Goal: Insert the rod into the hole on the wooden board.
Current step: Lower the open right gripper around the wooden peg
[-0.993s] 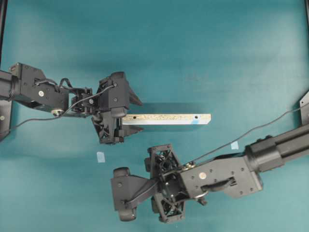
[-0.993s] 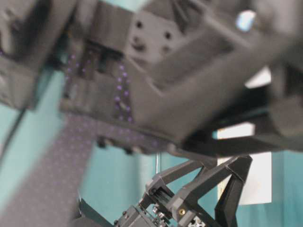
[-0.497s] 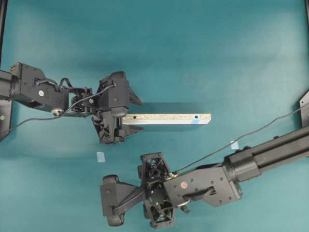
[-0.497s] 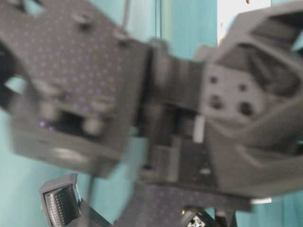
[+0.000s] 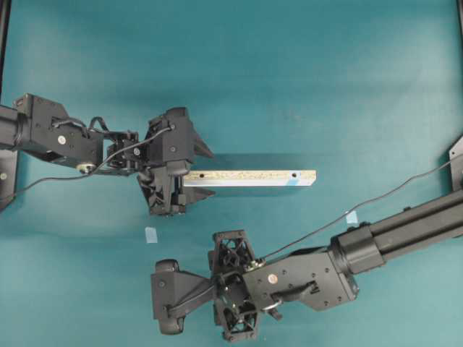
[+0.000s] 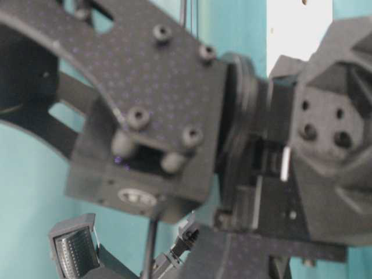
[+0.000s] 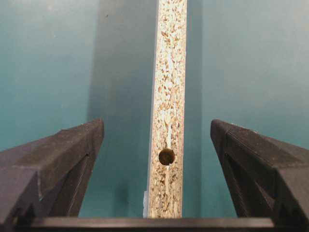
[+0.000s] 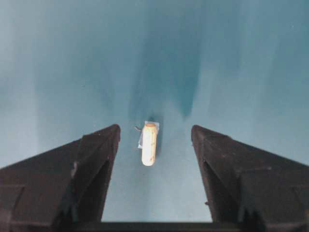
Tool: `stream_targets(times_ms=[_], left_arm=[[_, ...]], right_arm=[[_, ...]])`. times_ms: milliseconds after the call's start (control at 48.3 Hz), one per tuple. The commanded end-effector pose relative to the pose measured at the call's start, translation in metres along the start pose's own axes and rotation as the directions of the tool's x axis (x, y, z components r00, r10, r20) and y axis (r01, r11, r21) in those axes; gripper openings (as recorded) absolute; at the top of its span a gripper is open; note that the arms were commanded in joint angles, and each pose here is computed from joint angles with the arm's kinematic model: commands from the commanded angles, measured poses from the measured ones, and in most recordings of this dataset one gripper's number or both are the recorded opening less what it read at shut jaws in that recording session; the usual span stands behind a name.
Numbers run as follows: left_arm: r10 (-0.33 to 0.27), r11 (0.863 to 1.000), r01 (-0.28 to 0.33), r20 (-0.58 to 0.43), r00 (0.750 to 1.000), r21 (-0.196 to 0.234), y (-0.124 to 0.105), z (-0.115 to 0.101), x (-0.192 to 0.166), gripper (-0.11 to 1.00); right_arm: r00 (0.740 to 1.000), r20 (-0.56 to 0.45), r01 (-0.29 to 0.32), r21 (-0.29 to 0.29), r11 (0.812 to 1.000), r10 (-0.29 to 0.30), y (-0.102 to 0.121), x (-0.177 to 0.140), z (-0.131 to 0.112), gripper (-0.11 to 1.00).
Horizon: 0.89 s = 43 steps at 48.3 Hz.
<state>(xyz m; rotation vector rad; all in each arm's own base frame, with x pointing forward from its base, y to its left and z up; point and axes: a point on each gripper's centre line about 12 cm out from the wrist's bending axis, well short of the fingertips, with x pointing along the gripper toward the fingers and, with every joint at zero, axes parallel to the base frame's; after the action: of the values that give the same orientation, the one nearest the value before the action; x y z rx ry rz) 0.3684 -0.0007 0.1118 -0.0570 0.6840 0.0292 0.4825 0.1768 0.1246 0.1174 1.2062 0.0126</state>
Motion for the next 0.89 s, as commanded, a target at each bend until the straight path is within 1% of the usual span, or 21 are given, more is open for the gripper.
stream_targets(times_ms=[0, 683, 807, 869], left_arm=[[-0.005, 1.0, 0.006, 0.032, 0.999, -0.005, -0.0022, 0.0093, -0.0033, 0.99], [-0.018, 1.0, 0.018, 0.033, 0.999, -0.003, -0.008, 0.0096, -0.0034, 0.99], [-0.018, 1.0, 0.018, 0.031, 0.999, -0.003, -0.0079, 0.0089, -0.0034, 0.99], [-0.018, 1.0, 0.019, 0.031, 0.999, -0.004, -0.0085, 0.0089, -0.0035, 0.99]], right_arm=[[0.999, 0.047, -0.024, -0.005, 1.0, 0.024, 0.0078, -0.0141, 0.0098, 0.65], [0.999, 0.047, -0.014, -0.012, 1.0, 0.014, 0.0062, -0.0092, 0.0097, 0.65], [0.999, 0.044, -0.012, -0.012, 1.0, 0.012, 0.0058, -0.0081, 0.009, 0.6], [0.999, 0.047, -0.014, -0.011, 1.0, 0.015, 0.0061, -0.0081, 0.0093, 0.53]])
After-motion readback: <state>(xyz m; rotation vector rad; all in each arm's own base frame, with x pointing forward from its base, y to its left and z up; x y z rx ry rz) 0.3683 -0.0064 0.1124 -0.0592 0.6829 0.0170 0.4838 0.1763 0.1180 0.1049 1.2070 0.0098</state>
